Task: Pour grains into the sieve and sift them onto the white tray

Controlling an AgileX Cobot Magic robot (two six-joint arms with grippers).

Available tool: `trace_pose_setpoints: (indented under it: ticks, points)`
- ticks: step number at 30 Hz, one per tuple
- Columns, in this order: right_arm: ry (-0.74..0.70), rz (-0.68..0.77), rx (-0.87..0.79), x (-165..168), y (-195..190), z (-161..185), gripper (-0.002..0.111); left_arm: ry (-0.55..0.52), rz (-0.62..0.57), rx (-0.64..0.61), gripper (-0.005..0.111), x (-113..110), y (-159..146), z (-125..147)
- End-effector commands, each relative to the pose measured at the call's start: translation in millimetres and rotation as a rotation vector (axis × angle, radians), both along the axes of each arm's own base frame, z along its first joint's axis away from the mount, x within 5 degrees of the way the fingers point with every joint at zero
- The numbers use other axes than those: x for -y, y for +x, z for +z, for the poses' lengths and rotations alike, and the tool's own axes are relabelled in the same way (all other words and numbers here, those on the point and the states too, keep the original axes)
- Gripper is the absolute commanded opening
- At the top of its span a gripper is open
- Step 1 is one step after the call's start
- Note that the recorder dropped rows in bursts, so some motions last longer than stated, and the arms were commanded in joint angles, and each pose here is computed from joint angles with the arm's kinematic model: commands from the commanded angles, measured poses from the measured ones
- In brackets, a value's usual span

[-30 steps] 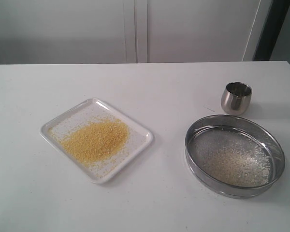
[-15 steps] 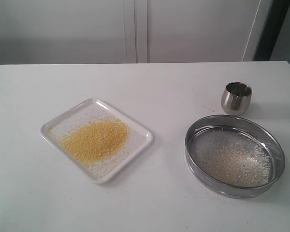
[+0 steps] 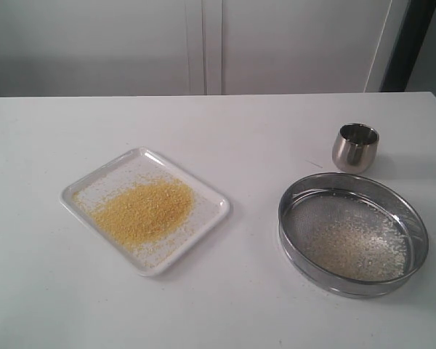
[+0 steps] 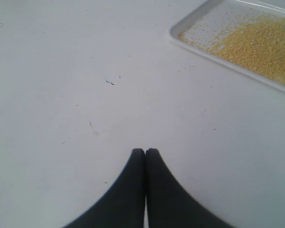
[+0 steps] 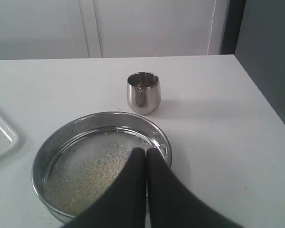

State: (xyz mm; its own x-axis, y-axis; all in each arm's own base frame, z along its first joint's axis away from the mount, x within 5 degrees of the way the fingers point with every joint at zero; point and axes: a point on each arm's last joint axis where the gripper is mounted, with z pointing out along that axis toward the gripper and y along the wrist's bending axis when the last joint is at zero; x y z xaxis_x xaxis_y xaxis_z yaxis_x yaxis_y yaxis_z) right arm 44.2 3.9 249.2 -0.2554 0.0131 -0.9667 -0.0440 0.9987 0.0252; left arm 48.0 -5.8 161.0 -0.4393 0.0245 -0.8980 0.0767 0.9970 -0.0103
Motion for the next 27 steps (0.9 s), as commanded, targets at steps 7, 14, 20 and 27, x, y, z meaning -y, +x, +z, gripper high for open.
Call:
trace_pose_setpoints:
  ticks: [7,14,20,27]
  points:
    - [-0.001,-0.010,0.029,1,4,-40,0.000,0.001,0.001,-0.009,0.000,0,0,-3]
    - [0.005,-0.013,-0.015,1,7,-61,0.000,0.001,0.001,-0.009,0.000,0,0,-3]
    - [-0.015,-0.017,-0.006,2,9,-68,0.000,0.001,0.001,-0.009,0.000,0,0,-3]
    - [-0.055,-0.022,-0.002,3,9,-67,0.000,0.001,0.001,-0.009,0.000,0,0,-3]
